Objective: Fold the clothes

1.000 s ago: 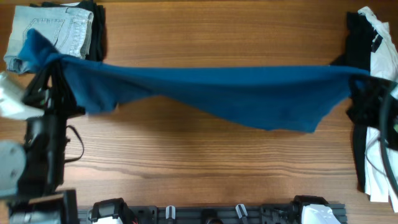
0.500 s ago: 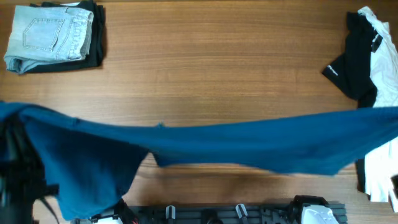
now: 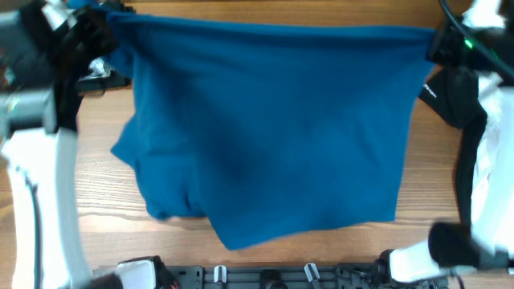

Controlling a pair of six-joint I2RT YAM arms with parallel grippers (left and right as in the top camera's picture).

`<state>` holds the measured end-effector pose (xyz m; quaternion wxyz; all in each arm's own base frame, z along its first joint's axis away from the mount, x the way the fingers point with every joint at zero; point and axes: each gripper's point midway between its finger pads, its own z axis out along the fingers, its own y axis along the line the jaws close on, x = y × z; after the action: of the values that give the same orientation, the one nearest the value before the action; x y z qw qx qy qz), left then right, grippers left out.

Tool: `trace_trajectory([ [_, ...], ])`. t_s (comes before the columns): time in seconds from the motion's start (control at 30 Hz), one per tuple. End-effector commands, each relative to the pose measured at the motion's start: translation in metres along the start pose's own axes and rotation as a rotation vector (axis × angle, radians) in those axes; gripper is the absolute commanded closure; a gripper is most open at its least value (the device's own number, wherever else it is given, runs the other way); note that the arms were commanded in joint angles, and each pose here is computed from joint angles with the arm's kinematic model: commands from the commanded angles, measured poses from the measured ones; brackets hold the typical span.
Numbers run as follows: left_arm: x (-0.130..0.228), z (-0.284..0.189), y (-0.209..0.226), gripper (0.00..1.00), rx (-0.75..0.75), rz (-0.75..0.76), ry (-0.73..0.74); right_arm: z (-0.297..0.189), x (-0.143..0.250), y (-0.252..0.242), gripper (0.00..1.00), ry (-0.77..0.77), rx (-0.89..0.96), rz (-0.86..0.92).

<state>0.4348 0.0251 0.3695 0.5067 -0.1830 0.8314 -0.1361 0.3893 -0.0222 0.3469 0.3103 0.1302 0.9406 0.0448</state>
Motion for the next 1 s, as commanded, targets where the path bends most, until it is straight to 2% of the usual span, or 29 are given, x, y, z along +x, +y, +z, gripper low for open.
trace_trajectory([
  [0.0, 0.028, 0.086, -0.003, 0.96, 0.008, 0.042, 0.066, 0.083, -0.009, -0.014, 0.95, 0.095, 0.074, -0.020],
  [0.03, 0.038, 0.117, -0.009, 0.96, 0.030, 0.054, 0.066, 0.125, -0.014, -0.015, 0.96, 0.113, 0.077, -0.022],
  [0.2, 0.076, 0.202, -0.025, 0.96, 0.098, 0.083, 0.051, 0.236, -0.021, -0.020, 0.96, 0.120, 0.080, -0.017],
  [0.37, 0.122, 0.267, -0.039, 0.96, 0.165, 0.109, 0.018, 0.310, -0.021, -0.022, 0.96, 0.085, 0.057, -0.009],
  [0.57, 0.146, 0.296, -0.030, 0.96, 0.152, 0.114, -0.001, 0.327, -0.034, -0.021, 0.96, 0.021, 0.043, -0.008],
  [0.87, 0.138, 0.294, -0.023, 0.96, 0.143, 0.108, -0.012, 0.324, -0.030, -0.030, 0.96, 0.052, 0.012, 0.004],
  [0.97, 0.125, 0.283, -0.028, 0.96, 0.196, 0.103, -0.006, 0.320, -0.026, -0.029, 0.96, 0.081, -0.053, -0.001],
])
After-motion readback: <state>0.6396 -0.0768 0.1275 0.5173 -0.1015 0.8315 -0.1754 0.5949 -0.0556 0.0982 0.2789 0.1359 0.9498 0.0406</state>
